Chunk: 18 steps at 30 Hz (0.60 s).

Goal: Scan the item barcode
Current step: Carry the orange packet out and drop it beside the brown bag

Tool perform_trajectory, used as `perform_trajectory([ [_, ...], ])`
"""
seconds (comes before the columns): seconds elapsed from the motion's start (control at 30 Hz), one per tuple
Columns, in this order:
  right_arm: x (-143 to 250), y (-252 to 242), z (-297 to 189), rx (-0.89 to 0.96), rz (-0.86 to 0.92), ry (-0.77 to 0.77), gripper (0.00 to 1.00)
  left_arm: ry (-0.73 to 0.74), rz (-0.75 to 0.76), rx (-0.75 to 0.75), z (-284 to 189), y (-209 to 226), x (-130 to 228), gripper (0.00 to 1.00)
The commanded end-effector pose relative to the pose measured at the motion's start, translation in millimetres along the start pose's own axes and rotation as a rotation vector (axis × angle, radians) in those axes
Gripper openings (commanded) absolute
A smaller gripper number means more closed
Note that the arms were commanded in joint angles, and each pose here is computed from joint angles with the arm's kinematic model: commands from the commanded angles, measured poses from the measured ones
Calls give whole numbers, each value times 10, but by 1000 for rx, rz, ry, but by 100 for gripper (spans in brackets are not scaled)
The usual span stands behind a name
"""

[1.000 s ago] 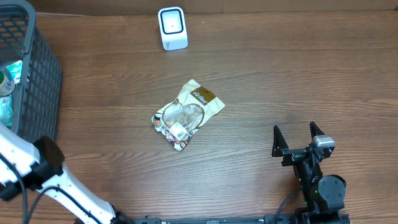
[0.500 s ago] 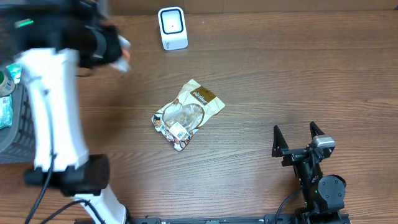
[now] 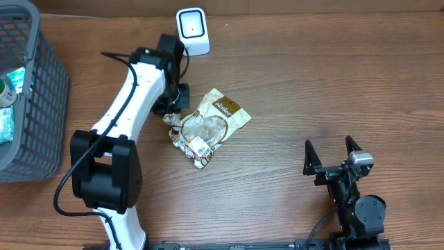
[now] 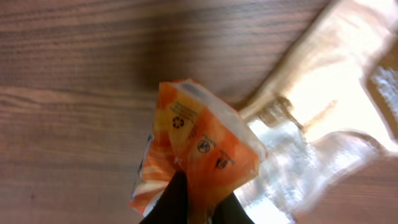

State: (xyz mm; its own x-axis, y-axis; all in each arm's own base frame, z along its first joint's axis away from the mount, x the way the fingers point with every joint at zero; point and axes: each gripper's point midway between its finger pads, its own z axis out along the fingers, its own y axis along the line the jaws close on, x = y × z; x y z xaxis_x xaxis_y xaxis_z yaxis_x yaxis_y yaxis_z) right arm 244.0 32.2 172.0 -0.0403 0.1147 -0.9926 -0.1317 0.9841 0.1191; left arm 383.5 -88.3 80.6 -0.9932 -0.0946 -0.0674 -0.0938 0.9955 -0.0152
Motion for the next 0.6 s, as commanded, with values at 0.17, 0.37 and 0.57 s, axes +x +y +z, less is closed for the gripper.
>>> perform_trajectory([
  [0.17,26,13,4,-8,3,1,100,-61,-49,-60,145,114,-71,72],
  [0.37,26,13,4,-8,3,1,100,-94,-87,10,-483,113,-251,74],
  [0.57,26,13,4,-8,3,1,100,-346,-212,69,-1900,616,-551,74],
])
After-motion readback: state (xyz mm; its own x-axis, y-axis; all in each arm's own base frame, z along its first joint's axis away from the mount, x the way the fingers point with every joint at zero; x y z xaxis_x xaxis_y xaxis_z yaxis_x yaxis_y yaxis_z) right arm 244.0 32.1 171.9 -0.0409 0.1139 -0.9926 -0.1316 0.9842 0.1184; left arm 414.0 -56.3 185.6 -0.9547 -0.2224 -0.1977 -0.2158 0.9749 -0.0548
